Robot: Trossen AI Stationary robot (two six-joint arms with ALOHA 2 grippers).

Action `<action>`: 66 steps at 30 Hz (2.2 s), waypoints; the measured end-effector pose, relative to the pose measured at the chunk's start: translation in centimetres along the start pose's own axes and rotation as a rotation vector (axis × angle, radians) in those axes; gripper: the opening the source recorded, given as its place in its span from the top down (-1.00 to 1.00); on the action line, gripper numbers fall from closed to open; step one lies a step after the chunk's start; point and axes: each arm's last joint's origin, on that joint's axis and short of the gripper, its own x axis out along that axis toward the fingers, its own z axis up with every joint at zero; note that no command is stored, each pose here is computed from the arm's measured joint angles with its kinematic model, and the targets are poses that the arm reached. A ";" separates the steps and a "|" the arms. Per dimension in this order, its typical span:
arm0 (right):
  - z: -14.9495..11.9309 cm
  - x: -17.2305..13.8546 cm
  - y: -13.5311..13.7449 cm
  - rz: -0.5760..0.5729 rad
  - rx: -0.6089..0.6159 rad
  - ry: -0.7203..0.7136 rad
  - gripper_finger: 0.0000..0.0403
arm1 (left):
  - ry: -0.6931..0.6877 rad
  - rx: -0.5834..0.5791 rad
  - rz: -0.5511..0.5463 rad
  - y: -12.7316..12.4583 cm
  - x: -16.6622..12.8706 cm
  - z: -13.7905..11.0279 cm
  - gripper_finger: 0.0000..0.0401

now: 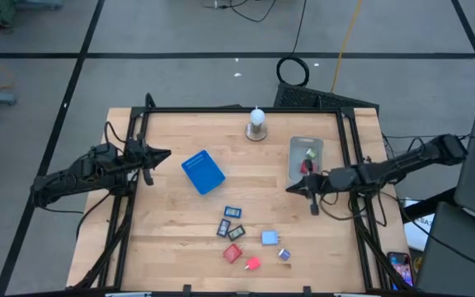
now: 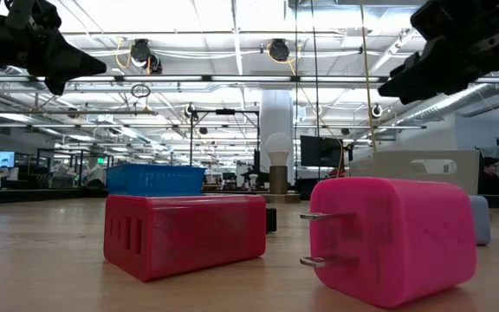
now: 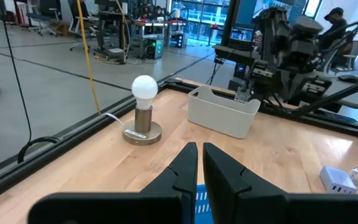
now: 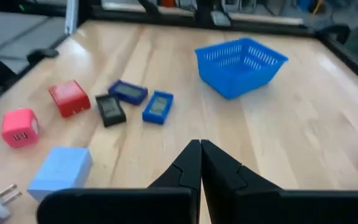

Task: Pick & Place Office items
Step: Put the top blue digital clock into the blue bin

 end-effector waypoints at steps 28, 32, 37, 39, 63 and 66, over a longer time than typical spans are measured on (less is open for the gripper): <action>0.5 -0.1 0.1 -0.008 -0.056 -0.015 1.00 | 0.050 -0.081 -0.095 -0.6 2.3 0.2 0.87; -0.7 -0.1 0.1 -0.007 -0.057 -0.045 1.00 | 0.119 -0.067 -0.121 -1.3 4.8 0.9 0.87; -2.3 -0.1 0.0 -0.006 -0.049 -0.090 1.00 | 0.291 -0.039 -0.140 -2.7 8.9 1.9 0.87; -3.0 -0.2 0.0 -0.007 -0.057 -0.109 1.00 | 0.362 -0.022 -0.152 -3.4 10.7 2.1 0.87; -4.5 -0.4 -0.2 -0.008 -0.050 -0.148 1.00 | 0.932 0.160 -0.392 -14.6 25.5 -4.7 -0.15; -4.5 -0.4 -0.2 -0.008 -0.050 -0.148 1.00 | 0.995 0.159 -0.392 -15.1 25.6 -5.9 -0.43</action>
